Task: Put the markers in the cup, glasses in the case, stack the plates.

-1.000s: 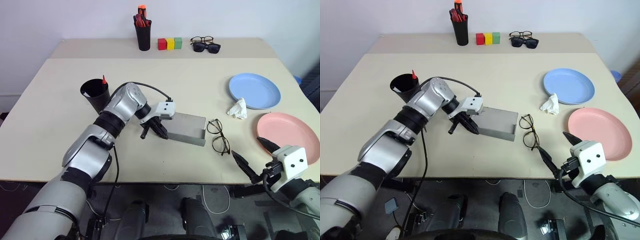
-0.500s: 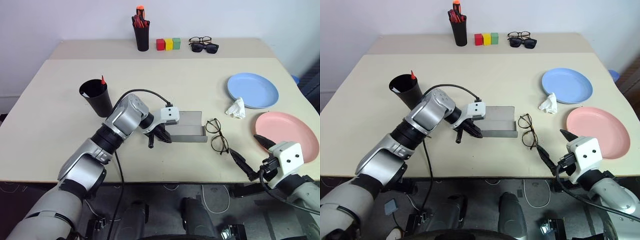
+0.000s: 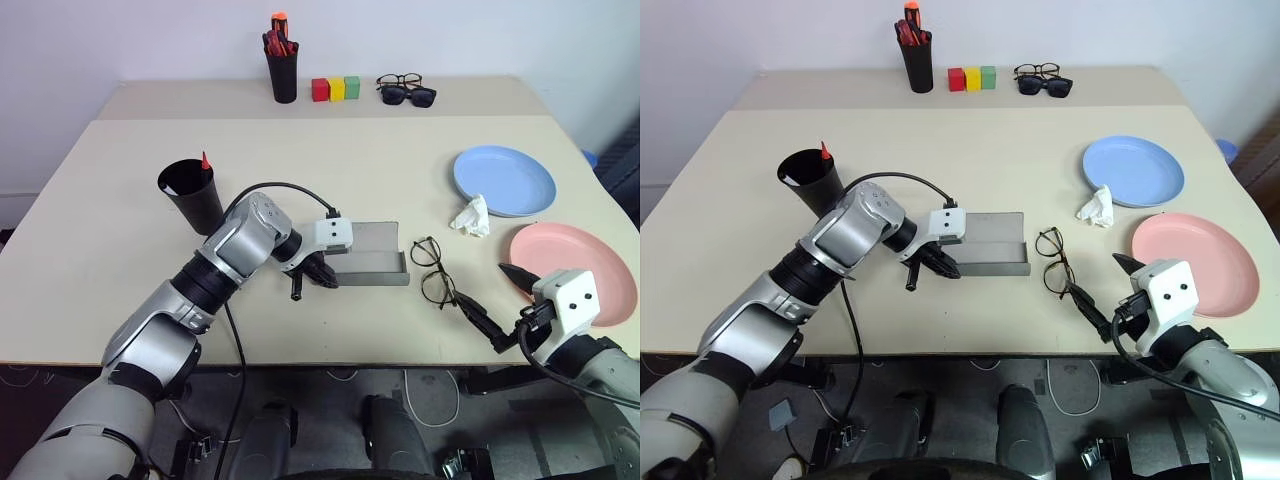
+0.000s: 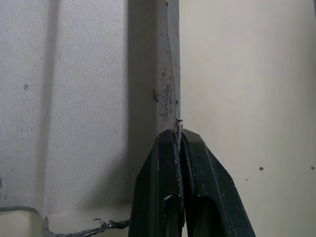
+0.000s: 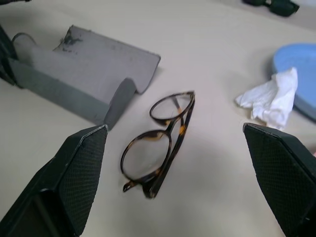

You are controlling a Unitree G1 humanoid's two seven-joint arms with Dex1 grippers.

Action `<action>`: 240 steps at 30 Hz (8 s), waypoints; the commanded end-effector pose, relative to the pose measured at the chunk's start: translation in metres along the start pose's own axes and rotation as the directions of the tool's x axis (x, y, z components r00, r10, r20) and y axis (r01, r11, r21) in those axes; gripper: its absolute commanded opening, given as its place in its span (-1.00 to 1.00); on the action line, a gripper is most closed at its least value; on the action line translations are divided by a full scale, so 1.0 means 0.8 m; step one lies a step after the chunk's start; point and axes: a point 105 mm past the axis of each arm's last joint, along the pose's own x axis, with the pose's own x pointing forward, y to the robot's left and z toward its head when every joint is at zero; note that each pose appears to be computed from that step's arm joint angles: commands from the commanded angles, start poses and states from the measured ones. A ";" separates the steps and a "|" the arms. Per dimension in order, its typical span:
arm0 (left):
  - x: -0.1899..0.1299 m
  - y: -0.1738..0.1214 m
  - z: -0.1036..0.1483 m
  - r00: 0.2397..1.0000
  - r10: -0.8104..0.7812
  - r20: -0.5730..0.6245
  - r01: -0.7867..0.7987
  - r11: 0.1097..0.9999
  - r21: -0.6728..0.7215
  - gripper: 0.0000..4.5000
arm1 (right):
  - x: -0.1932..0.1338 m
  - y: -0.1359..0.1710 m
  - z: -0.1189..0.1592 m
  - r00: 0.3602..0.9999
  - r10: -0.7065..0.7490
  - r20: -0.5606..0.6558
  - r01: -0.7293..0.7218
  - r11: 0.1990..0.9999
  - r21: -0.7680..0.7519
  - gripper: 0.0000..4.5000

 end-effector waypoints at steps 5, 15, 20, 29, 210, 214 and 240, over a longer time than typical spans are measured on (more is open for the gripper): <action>-0.011 -0.010 0.003 0.999 -0.001 0.045 -0.001 0.998 0.058 -0.99 | 0.007 -0.016 0.003 0.999 -0.026 -0.024 0.027 0.999 0.046 1.00; -0.035 -0.010 0.014 0.987 0.085 0.138 -0.104 0.985 0.138 -0.99 | 0.033 -0.040 0.002 0.994 0.071 -0.085 -0.058 0.987 0.151 1.00; -0.008 -0.001 0.018 0.991 0.094 0.096 -0.107 0.984 0.141 -0.99 | 0.038 -0.040 0.010 0.994 0.087 -0.065 -0.077 0.987 0.142 1.00; 0.001 0.010 0.019 0.988 0.111 0.103 -0.131 0.969 0.208 -0.99 | 0.021 -0.033 0.003 0.995 0.061 -0.076 -0.050 0.989 0.138 1.00; -0.052 0.000 0.065 0.879 -0.091 0.467 -0.087 0.935 0.344 -0.28 | -0.070 -0.037 -0.031 0.980 -0.183 -0.084 0.182 0.983 -0.015 0.78; -0.050 -0.035 0.065 0.856 -0.158 0.492 -0.035 0.932 0.361 -0.19 | -0.060 -0.065 -0.049 0.964 -0.231 -0.131 0.229 0.973 -0.029 0.78; -0.042 -0.051 0.078 0.862 -0.107 0.496 -0.042 0.959 0.280 1.00 | 0.001 -0.141 -0.095 0.954 -0.209 -0.216 0.210 0.977 -0.017 -0.96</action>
